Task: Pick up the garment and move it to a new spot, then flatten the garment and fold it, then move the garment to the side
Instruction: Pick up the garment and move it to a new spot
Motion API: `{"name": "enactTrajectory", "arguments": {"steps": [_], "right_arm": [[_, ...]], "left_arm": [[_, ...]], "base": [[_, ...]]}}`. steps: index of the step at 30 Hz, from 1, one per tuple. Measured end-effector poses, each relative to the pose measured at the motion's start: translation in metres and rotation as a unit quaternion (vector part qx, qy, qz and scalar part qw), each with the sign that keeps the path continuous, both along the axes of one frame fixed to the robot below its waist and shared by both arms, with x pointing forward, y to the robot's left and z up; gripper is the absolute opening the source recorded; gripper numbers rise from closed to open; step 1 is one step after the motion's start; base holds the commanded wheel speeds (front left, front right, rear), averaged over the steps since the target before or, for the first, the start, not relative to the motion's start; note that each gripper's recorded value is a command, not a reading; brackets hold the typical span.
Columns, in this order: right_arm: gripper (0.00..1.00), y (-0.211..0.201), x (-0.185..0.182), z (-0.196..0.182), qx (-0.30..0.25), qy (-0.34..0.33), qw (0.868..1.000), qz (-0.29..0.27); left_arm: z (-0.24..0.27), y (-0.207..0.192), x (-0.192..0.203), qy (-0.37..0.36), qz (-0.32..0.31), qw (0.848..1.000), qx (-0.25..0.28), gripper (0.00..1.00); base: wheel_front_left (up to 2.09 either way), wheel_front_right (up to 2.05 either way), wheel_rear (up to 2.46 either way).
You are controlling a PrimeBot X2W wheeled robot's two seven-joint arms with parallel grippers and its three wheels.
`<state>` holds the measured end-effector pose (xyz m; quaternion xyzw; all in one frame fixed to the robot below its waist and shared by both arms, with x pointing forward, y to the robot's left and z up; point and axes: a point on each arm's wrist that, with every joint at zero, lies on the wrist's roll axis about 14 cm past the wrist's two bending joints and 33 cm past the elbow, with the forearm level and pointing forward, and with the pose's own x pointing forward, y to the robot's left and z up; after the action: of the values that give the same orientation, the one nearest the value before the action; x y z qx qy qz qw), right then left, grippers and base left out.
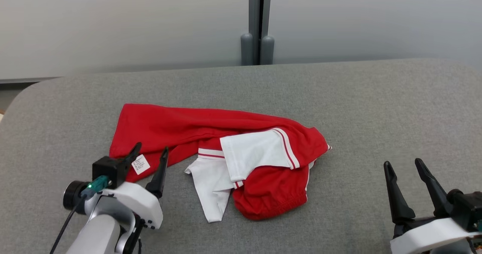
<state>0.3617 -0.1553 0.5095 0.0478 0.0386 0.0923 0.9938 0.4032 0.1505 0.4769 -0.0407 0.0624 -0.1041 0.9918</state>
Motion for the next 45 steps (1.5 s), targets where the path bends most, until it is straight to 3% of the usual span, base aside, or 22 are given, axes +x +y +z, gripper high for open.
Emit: {"name": "enactTrajectory", "arguments": {"steps": [9, 18, 20, 24, 27, 31, 36, 40, 45], "right_arm": [[1.0, -0.003, 0.021, -0.017, -0.004, 0.021, 1.0, 0.0], [1.0, -0.017, 0.028, -0.037, -0.003, 0.045, 0.999, -0.022], [1.0, -0.019, 0.029, -0.04, -0.003, 0.048, 0.999, -0.026], [1.0, -0.021, 0.03, -0.042, -0.002, 0.049, 0.998, -0.028], [1.0, -0.022, 0.031, -0.04, -0.001, 0.045, 0.999, -0.03], [1.0, -0.023, 0.032, -0.033, -0.001, 0.034, 0.999, -0.032], [1.0, -0.015, 0.028, -0.025, 0.004, 0.025, 0.999, -0.024], [1.0, -0.004, 0.028, -0.015, 0.011, 0.013, 1.0, -0.01], [1.0, 0.014, 0.028, -0.009, 0.02, 0.007, 1.0, 0.012]], "left_arm": [[-0.063, -0.022, 0.041, 0.122, -0.062, 0.989, 0.048, 1.0], [-0.127, -0.015, 0.053, 0.276, -0.083, 0.95, 0.12, 1.0], [-0.13, -0.015, 0.057, 0.288, -0.085, 0.945, 0.127, 0.0], [-0.126, -0.015, 0.063, 0.277, -0.085, 0.948, 0.127, 0.0], [-0.115, -0.018, 0.069, 0.243, -0.079, 0.961, 0.107, 0.0], [-0.076, -0.019, 0.086, 0.158, -0.063, 0.983, 0.066, 0.0], [-0.017, -0.027, 0.098, 0.054, -0.053, 0.997, 0.004, 0.0], [0.048, -0.016, 0.101, -0.043, -0.04, 0.998, -0.032, 0.0], [0.119, -0.001, 0.093, -0.139, -0.018, 0.988, -0.065, 0.0]], "base": [[0.0, 0.0, 0.0], [0.0, 0.0, 0.0], [0.0, 0.0, 0.0], [0.0, 0.0, 0.0], [0.0, 0.0, 0.0], [0.0, 0.0, 0.0], [0.0, 0.0, 0.0], [0.0, 0.0, 0.0], [0.0, 0.0, 0.0]]}}
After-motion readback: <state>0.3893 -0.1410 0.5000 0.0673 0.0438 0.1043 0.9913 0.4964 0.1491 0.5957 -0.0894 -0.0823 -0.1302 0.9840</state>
